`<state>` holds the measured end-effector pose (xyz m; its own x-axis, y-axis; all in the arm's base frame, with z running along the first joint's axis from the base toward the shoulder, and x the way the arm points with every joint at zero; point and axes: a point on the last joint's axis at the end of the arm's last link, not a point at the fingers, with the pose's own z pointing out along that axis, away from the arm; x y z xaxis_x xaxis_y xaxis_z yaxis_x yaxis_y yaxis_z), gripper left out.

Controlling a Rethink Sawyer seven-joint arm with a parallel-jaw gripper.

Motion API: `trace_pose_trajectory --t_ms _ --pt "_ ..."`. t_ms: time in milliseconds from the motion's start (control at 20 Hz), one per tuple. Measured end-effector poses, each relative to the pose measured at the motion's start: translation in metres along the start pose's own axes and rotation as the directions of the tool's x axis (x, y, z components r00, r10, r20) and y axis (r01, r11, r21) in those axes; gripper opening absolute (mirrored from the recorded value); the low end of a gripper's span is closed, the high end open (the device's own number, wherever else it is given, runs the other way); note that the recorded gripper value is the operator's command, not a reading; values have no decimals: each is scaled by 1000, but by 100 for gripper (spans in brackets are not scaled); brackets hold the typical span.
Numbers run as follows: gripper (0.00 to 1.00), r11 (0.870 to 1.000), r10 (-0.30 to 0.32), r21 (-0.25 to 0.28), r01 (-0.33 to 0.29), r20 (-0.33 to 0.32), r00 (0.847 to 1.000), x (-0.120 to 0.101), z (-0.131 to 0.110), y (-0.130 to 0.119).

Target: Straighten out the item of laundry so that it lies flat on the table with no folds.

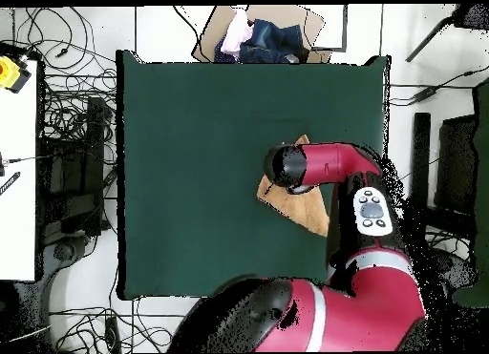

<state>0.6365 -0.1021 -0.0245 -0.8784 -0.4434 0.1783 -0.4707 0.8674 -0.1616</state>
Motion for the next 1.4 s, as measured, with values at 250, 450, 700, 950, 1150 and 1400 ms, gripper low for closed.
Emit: trace_pose_trajectory --t_ms 250,450,700,950,1150,1400 --pt "0 999 -34 25 33 23 999 0 -56 19" --pt "0 1000 3 14 -4 58 998 9 -98 19" --pt "0 992 127 -35 -123 122 984 37 -168 -9" --pt "0 987 160 -13 -160 132 978 65 -216 -40" --pt "0 987 158 20 -163 144 977 74 -237 -57" --pt "100 991 110 52 -122 193 975 60 -193 -56"
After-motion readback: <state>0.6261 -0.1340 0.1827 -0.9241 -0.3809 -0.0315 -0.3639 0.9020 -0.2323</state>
